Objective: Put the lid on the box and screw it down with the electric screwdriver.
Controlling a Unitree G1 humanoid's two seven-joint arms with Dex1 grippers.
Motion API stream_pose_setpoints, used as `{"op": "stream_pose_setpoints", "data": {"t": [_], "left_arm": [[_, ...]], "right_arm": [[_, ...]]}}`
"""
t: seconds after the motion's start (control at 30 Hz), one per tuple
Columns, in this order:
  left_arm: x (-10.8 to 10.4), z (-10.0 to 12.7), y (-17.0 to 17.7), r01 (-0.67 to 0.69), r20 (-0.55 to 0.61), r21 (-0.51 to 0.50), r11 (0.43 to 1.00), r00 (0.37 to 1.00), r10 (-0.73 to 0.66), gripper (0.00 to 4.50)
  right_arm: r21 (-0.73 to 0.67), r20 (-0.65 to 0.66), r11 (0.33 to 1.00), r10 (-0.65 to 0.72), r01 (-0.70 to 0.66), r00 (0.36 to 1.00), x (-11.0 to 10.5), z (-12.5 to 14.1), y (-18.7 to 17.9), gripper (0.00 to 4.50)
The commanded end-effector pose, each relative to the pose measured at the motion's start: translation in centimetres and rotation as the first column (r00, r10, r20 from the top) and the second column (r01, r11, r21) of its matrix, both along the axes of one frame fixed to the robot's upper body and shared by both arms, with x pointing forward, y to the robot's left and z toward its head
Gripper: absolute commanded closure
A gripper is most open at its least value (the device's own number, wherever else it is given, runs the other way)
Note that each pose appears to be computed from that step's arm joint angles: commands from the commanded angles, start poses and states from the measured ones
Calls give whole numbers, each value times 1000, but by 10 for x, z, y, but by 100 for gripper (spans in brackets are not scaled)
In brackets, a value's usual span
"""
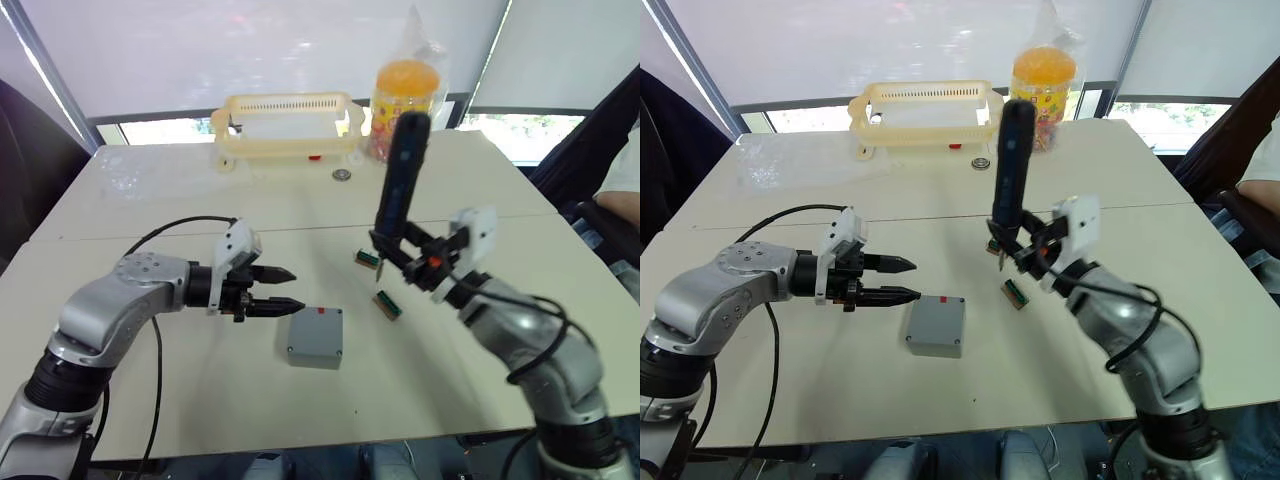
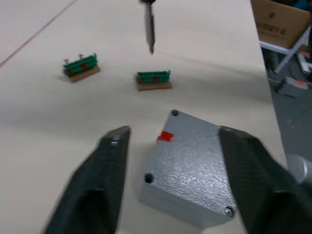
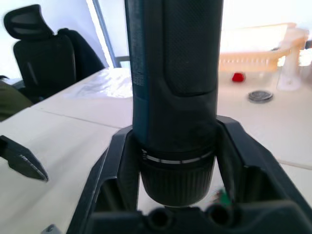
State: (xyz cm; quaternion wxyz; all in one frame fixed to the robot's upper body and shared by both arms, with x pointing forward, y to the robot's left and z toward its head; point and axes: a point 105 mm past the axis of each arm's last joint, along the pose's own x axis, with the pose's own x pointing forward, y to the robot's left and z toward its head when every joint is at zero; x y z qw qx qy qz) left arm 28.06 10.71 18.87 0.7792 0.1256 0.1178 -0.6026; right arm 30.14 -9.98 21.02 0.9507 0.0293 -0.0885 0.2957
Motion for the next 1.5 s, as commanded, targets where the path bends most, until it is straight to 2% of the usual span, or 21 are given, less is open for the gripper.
{"op": "stream_pose_setpoints", "data": {"t": [0.03, 0.2, 0.43, 0.77, 0.9, 0.97, 1.03, 1.1, 1.13, 1.2, 1.27, 1.33, 1.5], "left_arm": [[-10, 4, -8, 58, 26, 32, 998, 998, -59, 301], [-8, -6, -11, 66, 33, 58, 996, 997, -68, 301], [-7, -18, -15, 69, 40, 81, 994, 997, -72, 301], [-6, -22, -18, 60, 44, 65, 996, 997, -63, 301], [-4, -22, -12, 45, 47, 69, 997, 998, -48, 301], [-4, -20, -5, 26, 39, 63, 998, 999, -29, 301], [-5, -21, 11, 4, 14, 53, 999, 1000, -5, 301], [-10, -20, 23, 12, 3, 52, 999, 1000, -12, 301], [-12, -18, 24, 18, 3, 51, 999, 1000, -18, 301], [-15, -10, 22, 47, 13, 41, 998, 999, -48, 301], [-16, -5, 17, 65, 30, 25, 998, 997, -65, 301], [-14, -7, 12, 66, 39, 26, 998, 997, -67, 301], [-14, -9, 0, 65, 64, 14, 998, 996, -66, 301]], "right_arm": [[77, 156, 996, 38, -50, 987, -23, 28, 19, 274], [61, 155, 994, 82, -93, 985, -25, 19, 34, 274], [54, 158, 995, 80, -89, 984, -22, 20, 27, 274], [89, 179, 990, -121, 106, 976, -2, 36, -23, 274], [191, 101, 966, -196, 175, 975, 3, 47, -66, 274], [216, -13, 968, -131, 131, 991, 1, 48, -82, 274], [172, -139, 984, -26, 50, 990, -7, 51, -95, 274], [95, -363, 995, 70, -38, 929, -18, 45, -107, 274], [69, -434, 996, 88, -65, 896, -23, 44, -111, 274], [4, -644, 996, 72, -91, 761, -32, 29, -125, 274], [-45, -779, 998, -14, -33, 627, -28, 10, -144, 274], [-88, -835, 996, -68, -11, 547, -25, -6, -150, 274], [-69, -926, 997, -71, 19, 371, -26, -40, -156, 274]]}}
